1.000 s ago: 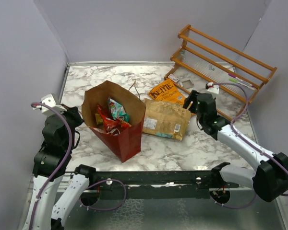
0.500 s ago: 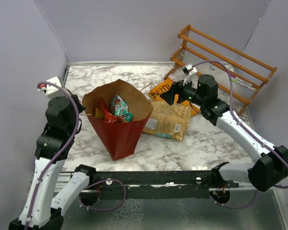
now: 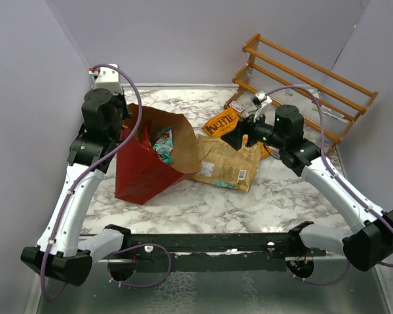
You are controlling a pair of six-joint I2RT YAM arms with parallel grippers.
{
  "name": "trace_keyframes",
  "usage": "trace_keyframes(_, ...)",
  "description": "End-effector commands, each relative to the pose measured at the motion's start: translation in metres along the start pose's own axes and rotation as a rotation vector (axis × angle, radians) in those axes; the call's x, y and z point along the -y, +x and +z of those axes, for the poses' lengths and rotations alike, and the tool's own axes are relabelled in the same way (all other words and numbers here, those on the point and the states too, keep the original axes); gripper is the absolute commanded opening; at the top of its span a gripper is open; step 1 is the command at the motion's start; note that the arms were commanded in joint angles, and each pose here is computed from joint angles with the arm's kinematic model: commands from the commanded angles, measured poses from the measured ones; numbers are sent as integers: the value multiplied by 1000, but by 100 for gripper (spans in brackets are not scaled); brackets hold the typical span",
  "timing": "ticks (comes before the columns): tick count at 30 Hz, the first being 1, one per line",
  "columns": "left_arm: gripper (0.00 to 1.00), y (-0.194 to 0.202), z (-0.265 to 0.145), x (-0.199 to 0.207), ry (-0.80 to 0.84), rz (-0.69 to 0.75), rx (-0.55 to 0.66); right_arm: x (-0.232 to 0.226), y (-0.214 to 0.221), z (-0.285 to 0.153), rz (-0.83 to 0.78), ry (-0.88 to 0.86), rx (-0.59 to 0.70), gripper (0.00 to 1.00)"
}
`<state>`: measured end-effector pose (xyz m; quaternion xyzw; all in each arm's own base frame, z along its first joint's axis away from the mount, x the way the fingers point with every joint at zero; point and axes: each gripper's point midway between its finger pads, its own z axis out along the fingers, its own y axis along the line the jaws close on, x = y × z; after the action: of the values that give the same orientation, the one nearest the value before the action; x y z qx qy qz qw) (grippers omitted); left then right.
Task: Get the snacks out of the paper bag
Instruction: Adjust the paper bag at the center of the board, then take out the snack from the paper bag.
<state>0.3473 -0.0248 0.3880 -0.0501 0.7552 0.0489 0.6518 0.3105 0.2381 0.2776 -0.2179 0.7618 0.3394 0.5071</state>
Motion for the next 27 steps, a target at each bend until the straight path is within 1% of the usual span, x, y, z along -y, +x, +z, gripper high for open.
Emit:
trace_keyframes(1, 0, -81, -18, 27, 197, 66, 288, -24, 11, -4, -3, -142, -43, 75)
trace_keyframes(3, 0, -87, -28, 37, 267, 108, 332, -36, 15, -3, -8, -216, -59, 75)
trace_keyframes(7, 0, -79, -46, 59, 408, 155, 378, -59, 31, 2, -19, -322, -104, 75)
trace_keyframes(11, 0, -55, -67, 90, 598, 142, 382, -84, 56, 11, -13, -383, -160, 75)
trace_keyframes(17, 0, -24, -99, 109, 770, 71, 367, -108, 87, 26, 23, -421, -224, 72)
trace_keyframes(18, 0, -20, -102, 111, 789, 55, 360, -112, 91, 29, 33, -429, -230, 70)
trace_keyframes(20, 0, -15, -107, 116, 831, 9, 336, -120, 102, 36, 45, -436, -262, 64)
trace_keyframes(22, 0, -12, -113, 126, 896, -45, 312, -137, 113, 45, 24, -437, -302, 60)
trace_keyframes(25, 0, -8, -123, 137, 984, -89, 274, -166, 125, 54, -10, -443, -318, 60)
trace_keyframes(27, 0, -3, -125, 138, 997, -93, 253, -175, 126, 57, -14, -427, -297, 61)
